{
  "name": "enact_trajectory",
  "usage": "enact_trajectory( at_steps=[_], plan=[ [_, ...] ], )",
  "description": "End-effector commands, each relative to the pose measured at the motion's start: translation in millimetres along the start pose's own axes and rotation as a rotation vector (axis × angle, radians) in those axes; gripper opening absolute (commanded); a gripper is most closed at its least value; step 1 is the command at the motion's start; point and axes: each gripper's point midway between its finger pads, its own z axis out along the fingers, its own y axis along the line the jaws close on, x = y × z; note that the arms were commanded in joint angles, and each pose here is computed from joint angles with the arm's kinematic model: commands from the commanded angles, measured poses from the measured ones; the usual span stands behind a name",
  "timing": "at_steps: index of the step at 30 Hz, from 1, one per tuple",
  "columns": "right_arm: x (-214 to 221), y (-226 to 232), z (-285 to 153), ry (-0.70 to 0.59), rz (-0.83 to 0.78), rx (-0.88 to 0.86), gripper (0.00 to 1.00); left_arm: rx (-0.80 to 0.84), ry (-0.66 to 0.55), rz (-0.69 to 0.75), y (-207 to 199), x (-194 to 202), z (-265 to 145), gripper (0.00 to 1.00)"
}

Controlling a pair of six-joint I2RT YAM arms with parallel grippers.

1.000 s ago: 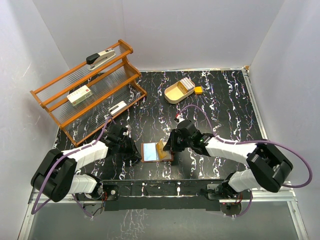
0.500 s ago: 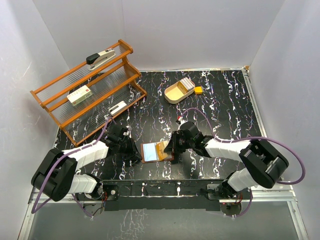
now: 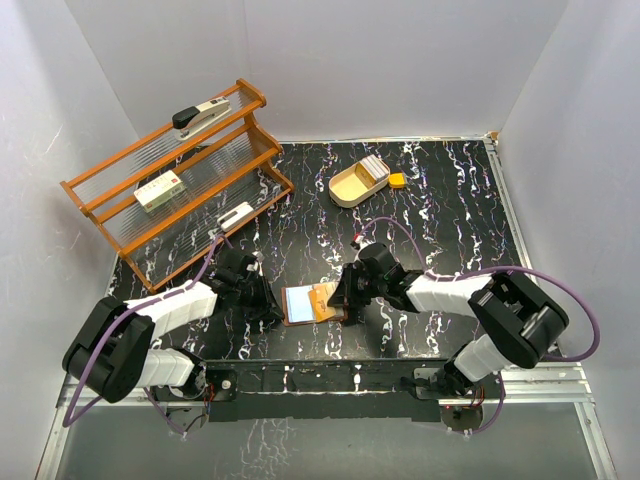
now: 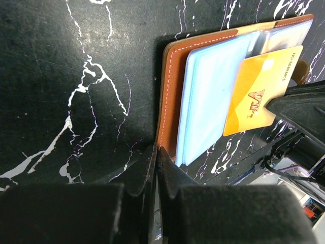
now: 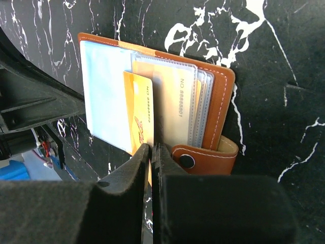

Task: Put the credit cards into the card holder
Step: Insert the credit card into the card holder.

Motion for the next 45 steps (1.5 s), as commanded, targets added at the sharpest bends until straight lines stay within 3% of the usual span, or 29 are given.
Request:
enact_trajectory(
  at_steps=[1, 45],
  plan=[
    [-8, 3, 4, -0.013, -0.026, 0.003, 0.03, -0.038, 0.045, -0.008, 12, 15, 3, 0.02],
    [-18, -4, 11, -0.086, 0.001, 0.019, 0.02, -0.008, 0.045, -0.045, 13, 23, 10, 0.02]
  ],
)
